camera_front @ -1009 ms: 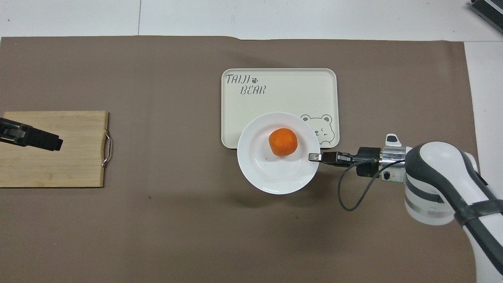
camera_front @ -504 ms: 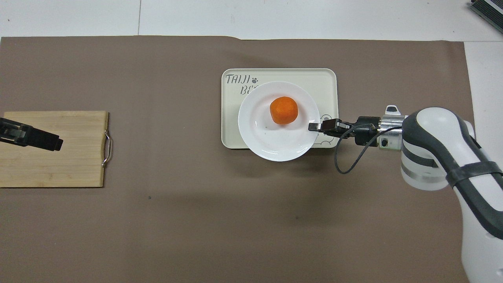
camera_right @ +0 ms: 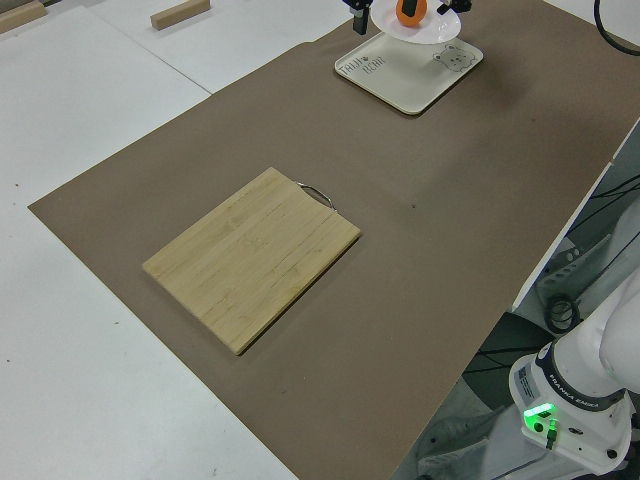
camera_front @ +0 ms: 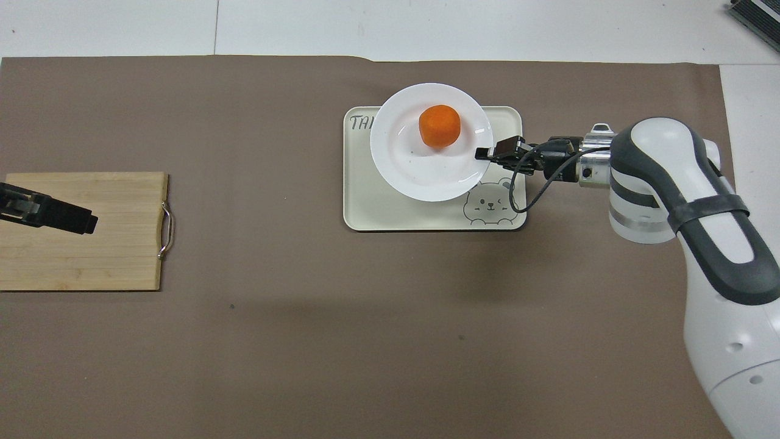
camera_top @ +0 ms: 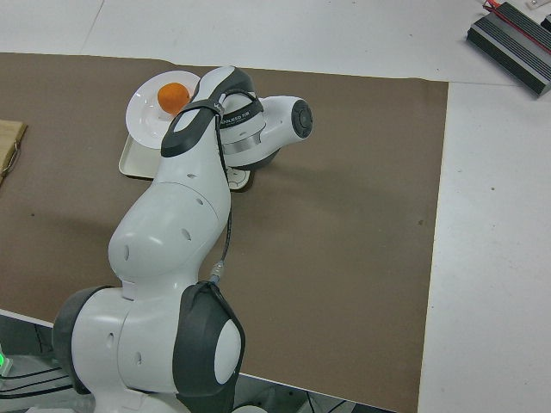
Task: Place orange and plate with both arms
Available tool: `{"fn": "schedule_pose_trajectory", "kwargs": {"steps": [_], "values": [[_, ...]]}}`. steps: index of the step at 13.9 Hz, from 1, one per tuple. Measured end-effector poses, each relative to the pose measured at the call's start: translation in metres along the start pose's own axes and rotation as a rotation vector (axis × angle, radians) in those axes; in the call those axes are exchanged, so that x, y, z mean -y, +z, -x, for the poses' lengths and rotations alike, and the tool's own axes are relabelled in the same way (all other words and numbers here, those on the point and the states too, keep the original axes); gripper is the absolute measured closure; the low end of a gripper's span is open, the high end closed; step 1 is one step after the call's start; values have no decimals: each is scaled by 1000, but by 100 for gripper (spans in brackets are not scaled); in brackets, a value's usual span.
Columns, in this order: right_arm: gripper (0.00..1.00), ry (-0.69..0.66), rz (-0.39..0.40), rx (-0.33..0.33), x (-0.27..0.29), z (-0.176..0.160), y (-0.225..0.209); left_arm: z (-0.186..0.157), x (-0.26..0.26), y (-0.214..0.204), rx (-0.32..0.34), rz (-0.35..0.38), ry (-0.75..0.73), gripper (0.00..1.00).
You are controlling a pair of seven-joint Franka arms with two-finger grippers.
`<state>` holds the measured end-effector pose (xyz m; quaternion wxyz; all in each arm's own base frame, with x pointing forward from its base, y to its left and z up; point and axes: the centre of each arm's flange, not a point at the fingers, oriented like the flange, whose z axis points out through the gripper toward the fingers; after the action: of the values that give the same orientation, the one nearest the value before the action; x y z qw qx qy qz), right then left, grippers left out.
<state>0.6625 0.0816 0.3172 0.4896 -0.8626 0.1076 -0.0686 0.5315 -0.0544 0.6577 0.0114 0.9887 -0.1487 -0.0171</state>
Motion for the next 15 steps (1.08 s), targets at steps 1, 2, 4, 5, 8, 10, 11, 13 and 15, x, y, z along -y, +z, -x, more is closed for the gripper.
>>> {"fn": "schedule_pose_trajectory", "kwargs": {"steps": [1, 2, 4, 5, 8, 10, 11, 13, 15], "values": [[96, 8, 3, -2, -7, -7, 4, 0, 0, 0, 0, 0, 0, 0], [96, 16, 8, 0, -16, -11, 9, 0, 0, 0, 0, 0, 0, 0], [96, 30, 16, 10, -29, -13, 17, 0, 0, 0, -2, 0, 0, 0], [96, 33, 17, 17, -33, -13, 21, 0, 0, 0, -4, -1, 0, 0], [96, 31, 21, 31, -33, -9, 30, -1, 0, -1, -7, -1, 0, 0], [96, 25, 24, 35, -34, -9, 31, -1, 0, -1, -8, -2, 0, 0], [96, 24, 26, 36, -36, -9, 32, -1, 0, -1, -8, -2, 0, 0], [96, 25, 30, 40, -41, -8, 34, -1, 0, -1, -8, -2, 0, 0], [96, 22, 37, 45, -44, -8, 35, -1, 0, -1, -8, -2, 0, 0]]}}
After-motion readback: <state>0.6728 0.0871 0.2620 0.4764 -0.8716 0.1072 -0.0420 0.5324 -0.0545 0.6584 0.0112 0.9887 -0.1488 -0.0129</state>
